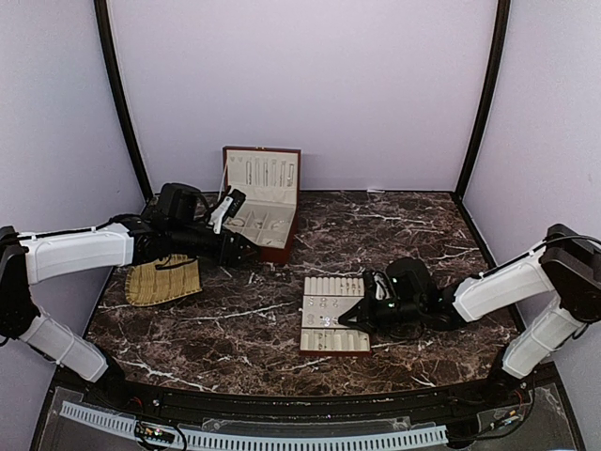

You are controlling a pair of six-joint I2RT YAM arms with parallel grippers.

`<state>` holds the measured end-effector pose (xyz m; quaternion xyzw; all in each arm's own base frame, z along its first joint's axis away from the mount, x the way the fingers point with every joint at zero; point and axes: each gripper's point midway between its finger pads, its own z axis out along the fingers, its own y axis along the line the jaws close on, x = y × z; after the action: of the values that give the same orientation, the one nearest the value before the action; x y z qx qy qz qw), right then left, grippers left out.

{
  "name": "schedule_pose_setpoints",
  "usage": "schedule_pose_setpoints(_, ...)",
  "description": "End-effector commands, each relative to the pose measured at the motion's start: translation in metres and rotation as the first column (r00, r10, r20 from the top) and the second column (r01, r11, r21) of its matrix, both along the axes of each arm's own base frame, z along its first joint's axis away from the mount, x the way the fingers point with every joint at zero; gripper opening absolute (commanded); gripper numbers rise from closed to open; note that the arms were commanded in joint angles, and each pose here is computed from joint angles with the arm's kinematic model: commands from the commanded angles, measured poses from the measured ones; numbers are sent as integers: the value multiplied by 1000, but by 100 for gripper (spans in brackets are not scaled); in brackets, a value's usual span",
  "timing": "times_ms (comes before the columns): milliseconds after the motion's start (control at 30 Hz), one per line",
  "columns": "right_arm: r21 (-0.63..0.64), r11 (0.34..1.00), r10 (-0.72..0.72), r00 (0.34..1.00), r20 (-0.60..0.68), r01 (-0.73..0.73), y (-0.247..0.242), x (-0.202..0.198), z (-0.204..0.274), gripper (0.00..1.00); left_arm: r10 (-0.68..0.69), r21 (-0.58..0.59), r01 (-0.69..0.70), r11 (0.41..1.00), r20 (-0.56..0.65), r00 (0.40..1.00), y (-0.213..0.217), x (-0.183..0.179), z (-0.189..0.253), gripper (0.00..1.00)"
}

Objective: Organize the mixed jewelry
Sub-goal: Insert the earring into the earring holder.

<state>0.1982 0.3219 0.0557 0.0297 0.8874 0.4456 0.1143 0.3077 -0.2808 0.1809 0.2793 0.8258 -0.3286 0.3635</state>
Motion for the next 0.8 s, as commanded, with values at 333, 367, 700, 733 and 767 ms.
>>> schedule_pose_setpoints(333, -12, 999, -32, 999, 26, 32, -3, 8, -10, 0, -8, -28, 9, 1000, 39, 999, 3, -5, 15, 60)
schedule_pose_setpoints(367, -14, 999, -34, 999, 28, 34, -4, 9, -10, 0, -9, -27, 10, 1000, 39, 999, 2, -5, 15, 60)
schedule_pose_setpoints(700, -29, 999, -41, 999, 23, 42, -8, 7, -16, 0, -9, -29, 10, 1000, 40, 999, 2, -5, 15, 60)
schedule_pose_setpoints(733, -32, 999, -42, 999, 23, 42, -8, 7, -16, 0, -10, -29, 11, 1000, 42, 999, 2, -6, 16, 60)
schedule_pose_setpoints(767, -34, 998, -44, 999, 23, 45, -9, 7, -16, 0, -10, -28, 11, 1000, 43, 999, 3, -6, 16, 60)
